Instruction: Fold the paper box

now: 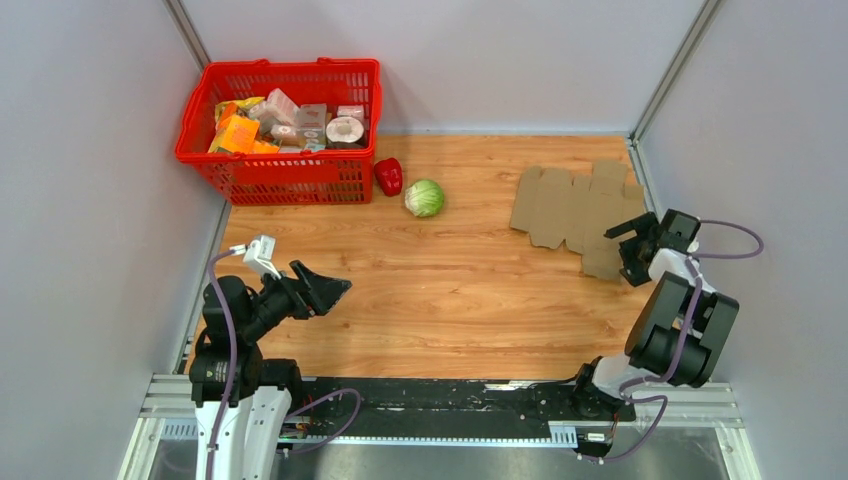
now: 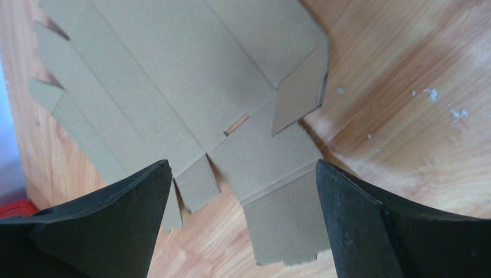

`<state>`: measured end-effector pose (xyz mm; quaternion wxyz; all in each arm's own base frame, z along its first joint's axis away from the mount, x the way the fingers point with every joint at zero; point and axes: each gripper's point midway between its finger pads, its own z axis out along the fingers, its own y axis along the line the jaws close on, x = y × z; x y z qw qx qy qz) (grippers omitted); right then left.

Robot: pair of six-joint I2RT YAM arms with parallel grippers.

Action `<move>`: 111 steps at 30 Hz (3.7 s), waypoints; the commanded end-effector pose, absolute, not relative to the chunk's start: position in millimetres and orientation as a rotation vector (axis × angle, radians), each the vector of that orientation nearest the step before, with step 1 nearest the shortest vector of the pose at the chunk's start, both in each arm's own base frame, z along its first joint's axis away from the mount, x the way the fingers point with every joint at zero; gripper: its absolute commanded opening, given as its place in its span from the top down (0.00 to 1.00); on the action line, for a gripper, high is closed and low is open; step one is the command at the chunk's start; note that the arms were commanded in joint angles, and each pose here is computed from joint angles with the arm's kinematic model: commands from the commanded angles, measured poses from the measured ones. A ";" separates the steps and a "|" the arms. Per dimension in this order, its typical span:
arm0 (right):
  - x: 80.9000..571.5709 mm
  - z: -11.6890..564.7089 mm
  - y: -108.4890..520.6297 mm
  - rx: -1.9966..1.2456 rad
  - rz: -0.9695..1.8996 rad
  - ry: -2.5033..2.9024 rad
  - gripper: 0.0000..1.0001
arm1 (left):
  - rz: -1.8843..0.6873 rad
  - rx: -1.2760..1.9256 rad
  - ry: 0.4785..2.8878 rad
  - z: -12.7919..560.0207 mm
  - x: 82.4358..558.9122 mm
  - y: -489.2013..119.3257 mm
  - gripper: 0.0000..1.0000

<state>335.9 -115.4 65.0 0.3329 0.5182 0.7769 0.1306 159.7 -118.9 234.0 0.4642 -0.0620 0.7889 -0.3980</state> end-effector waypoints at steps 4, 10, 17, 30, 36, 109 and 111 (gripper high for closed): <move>336.8 51.2 -143.4 1.470 0.199 2.029 0.05 | -0.942 -0.099 1.936 240.0 152.1 -117.7 0.08; 332.7 36.2 -160.4 1.559 0.108 1.996 0.07 | -0.940 -0.107 1.943 235.7 154.2 -117.1 0.09; 343.3 31.3 -172.7 1.597 0.098 1.914 0.18 | -0.930 -0.095 1.957 232.8 155.6 -116.7 0.09; 363.2 77.2 -184.7 1.508 0.042 1.852 0.87 | -0.911 -0.128 1.991 218.5 156.9 -113.6 0.10; 366.4 142.8 -168.4 1.310 0.003 1.819 1.00 | -0.905 -0.165 1.998 214.8 160.4 -111.4 0.11; 284.4 141.6 267.0 -0.695 1.210 2.323 1.00 | -0.555 0.162 2.496 138.2 281.7 -150.1 0.30; 284.8 141.1 267.4 -0.695 1.213 2.326 1.00 | -0.561 0.174 2.518 137.6 286.2 -155.6 0.27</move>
